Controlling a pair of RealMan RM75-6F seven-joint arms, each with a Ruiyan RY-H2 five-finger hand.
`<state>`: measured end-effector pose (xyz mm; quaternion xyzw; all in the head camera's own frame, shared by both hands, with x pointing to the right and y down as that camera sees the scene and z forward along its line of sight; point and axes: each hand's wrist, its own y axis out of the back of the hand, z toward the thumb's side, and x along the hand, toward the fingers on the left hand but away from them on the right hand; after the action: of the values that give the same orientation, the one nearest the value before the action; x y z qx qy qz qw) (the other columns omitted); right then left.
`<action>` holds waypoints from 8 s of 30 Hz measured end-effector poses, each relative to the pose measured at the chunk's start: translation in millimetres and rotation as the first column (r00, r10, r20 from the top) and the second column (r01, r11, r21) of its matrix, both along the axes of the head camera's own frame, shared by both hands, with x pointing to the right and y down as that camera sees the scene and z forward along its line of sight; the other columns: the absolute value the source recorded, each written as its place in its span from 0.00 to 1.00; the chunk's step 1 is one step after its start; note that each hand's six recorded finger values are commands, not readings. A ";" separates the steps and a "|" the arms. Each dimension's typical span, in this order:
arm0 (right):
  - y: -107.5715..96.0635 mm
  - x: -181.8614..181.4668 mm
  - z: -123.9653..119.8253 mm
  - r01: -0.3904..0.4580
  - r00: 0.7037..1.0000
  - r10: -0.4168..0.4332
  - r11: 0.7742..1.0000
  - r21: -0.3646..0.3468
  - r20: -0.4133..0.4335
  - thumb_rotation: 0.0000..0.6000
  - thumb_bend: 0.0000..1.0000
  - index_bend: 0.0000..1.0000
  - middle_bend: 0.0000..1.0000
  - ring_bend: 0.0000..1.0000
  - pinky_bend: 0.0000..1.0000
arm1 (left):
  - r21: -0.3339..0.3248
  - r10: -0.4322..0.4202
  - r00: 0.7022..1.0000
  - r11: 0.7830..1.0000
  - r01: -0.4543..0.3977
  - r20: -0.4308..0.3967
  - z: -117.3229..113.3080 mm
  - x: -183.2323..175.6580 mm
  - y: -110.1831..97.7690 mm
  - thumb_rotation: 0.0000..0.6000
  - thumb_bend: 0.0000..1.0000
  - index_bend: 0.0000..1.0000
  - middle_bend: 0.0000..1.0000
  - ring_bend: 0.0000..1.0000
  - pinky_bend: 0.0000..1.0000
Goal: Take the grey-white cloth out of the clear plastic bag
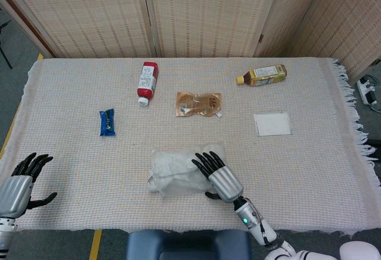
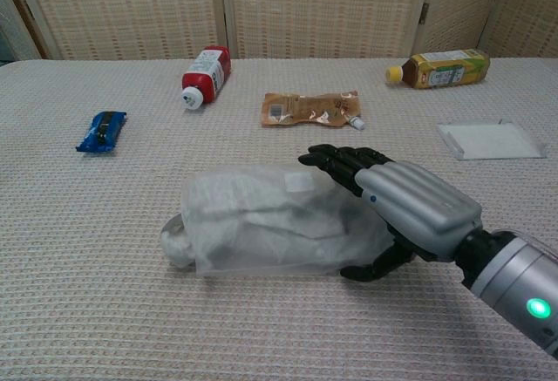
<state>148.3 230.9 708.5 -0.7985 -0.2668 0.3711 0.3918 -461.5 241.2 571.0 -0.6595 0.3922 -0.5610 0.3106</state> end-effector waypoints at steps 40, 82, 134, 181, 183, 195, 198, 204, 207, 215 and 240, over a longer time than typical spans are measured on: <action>-48.4 143.9 -99.9 -0.259 0.962 0.267 0.959 0.119 -0.057 1.00 0.08 0.00 0.00 0.00 0.00 | 0.026 0.081 0.977 0.997 -0.077 -0.200 19.8 50.5 19.1 1.00 0.20 0.42 0.51 0.37 0.55; 0.1 253.5 -142.3 -0.374 0.910 0.374 0.927 0.038 -0.177 1.00 0.08 0.00 0.00 0.00 0.00 | 0.182 0.274 0.875 0.959 -0.217 -0.400 130.9 252.3 39.7 1.00 0.34 0.44 1.00 1.00 1.00; -40.9 179.8 -75.9 -0.311 0.938 0.318 0.948 0.067 -0.139 1.00 0.12 0.41 0.00 0.00 0.00 | 0.302 0.282 0.860 0.940 -0.159 -0.424 131.1 233.1 25.3 1.00 0.56 0.72 1.00 1.00 1.00; -108.3 21.7 54.6 -0.439 0.897 0.434 0.897 -0.052 -0.089 1.00 0.47 0.63 0.06 0.00 0.00 | 0.323 0.265 0.875 0.937 -0.133 -0.406 114.0 208.2 7.7 1.00 0.57 0.72 1.00 1.00 1.00; -108.1 22.0 55.4 -0.438 0.897 0.432 0.898 -0.051 -0.095 1.00 0.49 0.65 0.06 0.00 0.00 | 0.322 0.261 0.878 0.937 -0.131 -0.402 114.5 205.9 6.8 1.00 0.58 0.72 1.00 1.00 1.00; -121.2 66.5 31.8 -0.473 0.876 0.472 0.881 0.021 -0.099 1.00 0.49 0.67 0.08 0.00 0.00 | 0.339 0.239 0.930 0.931 -0.137 -0.280 116.5 153.4 -8.8 1.00 0.59 0.72 1.00 1.00 1.00; -129.3 91.8 19.2 -0.495 0.861 0.498 0.867 0.057 -0.105 1.00 0.49 0.67 0.08 0.00 0.00 | 0.344 0.222 0.950 0.929 -0.138 -0.218 114.7 124.8 -15.2 1.00 0.59 0.72 1.00 1.00 1.00; -138.0 149.3 -8.9 -0.525 0.829 0.541 0.840 0.136 -0.141 1.00 0.49 0.67 0.08 0.00 0.00 | 0.361 0.146 0.984 0.927 -0.099 -0.106 102.8 62.4 -27.6 1.00 0.58 0.72 1.00 1.00 1.00; -135.7 180.1 -21.6 -0.536 0.809 0.562 0.825 0.176 -0.173 1.00 0.49 0.67 0.08 0.00 0.00 | 0.370 0.110 0.991 0.926 -0.076 -0.073 95.6 39.5 -29.8 1.00 0.58 0.72 1.00 1.00 1.00; -115.6 235.0 -30.3 -0.572 0.771 0.596 0.803 0.166 -0.226 1.00 0.19 0.12 0.00 0.00 0.00 | 0.291 0.064 0.992 0.956 -0.029 -0.111 99.8 24.9 -23.7 1.00 0.27 0.16 0.81 0.83 0.99; -0.6 290.8 -176.5 -0.426 0.782 0.497 0.867 0.259 -0.378 1.00 0.06 0.00 0.00 0.00 0.00 | 0.078 -0.088 0.984 0.994 0.076 0.153 -14.9 3.8 2.3 0.99 0.19 0.18 0.14 0.06 0.14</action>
<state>439.0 230.3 532.1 -0.5720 -0.3895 0.6007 0.4003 -457.7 243.5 556.1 -0.5851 0.4134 -0.6088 0.3406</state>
